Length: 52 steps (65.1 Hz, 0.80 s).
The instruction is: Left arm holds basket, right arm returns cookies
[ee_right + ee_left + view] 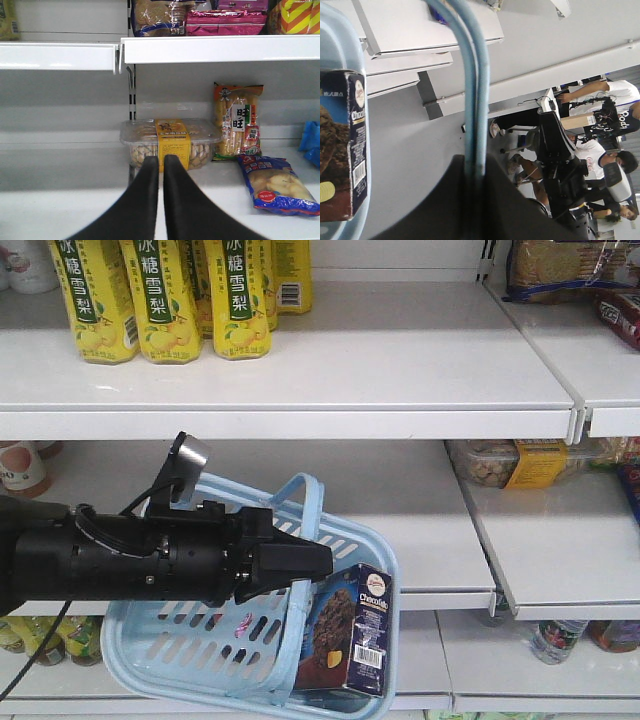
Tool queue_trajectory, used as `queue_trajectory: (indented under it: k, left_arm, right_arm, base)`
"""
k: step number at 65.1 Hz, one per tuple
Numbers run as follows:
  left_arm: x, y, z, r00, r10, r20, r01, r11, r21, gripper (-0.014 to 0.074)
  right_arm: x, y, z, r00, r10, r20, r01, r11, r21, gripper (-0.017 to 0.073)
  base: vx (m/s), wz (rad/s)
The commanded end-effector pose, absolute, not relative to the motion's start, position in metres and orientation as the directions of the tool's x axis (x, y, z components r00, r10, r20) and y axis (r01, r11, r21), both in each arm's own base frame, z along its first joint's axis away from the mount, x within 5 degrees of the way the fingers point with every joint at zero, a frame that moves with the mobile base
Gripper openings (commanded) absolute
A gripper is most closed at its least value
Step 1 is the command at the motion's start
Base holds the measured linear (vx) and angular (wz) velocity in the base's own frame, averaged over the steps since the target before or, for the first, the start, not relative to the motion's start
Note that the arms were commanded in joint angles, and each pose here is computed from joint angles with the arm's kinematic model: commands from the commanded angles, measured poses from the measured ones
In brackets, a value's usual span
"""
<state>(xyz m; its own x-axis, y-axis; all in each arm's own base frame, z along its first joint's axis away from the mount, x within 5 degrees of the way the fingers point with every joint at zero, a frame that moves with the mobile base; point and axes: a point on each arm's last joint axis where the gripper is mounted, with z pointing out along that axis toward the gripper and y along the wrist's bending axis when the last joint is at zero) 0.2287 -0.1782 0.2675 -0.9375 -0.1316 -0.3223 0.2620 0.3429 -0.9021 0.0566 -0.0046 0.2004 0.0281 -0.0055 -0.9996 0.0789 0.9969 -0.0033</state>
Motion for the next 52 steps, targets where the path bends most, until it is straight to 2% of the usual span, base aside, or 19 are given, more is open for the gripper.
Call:
queue_trajectory:
  k: [1,52]
  left_arm:
    - [0.2259,-0.1799,0.2971,-0.928,-0.186,-0.323,0.284,0.209,-0.936,-0.0003]
    - [0.2259,-0.1799,0.2971,-0.928,-0.186,-0.323,0.284,0.209,-0.936,-0.0003]
  right_arm:
    - [0.0560,-0.0042,0.2017,0.094,-0.025,-0.995,0.078,0.997,-0.018,-0.0006]
    - [0.0560,-0.0042,0.2017,0.094,-0.025,-0.995,0.078,0.997,-0.018,-0.0006]
  base:
    - [0.06,-0.02]
    - [0.07,-0.01]
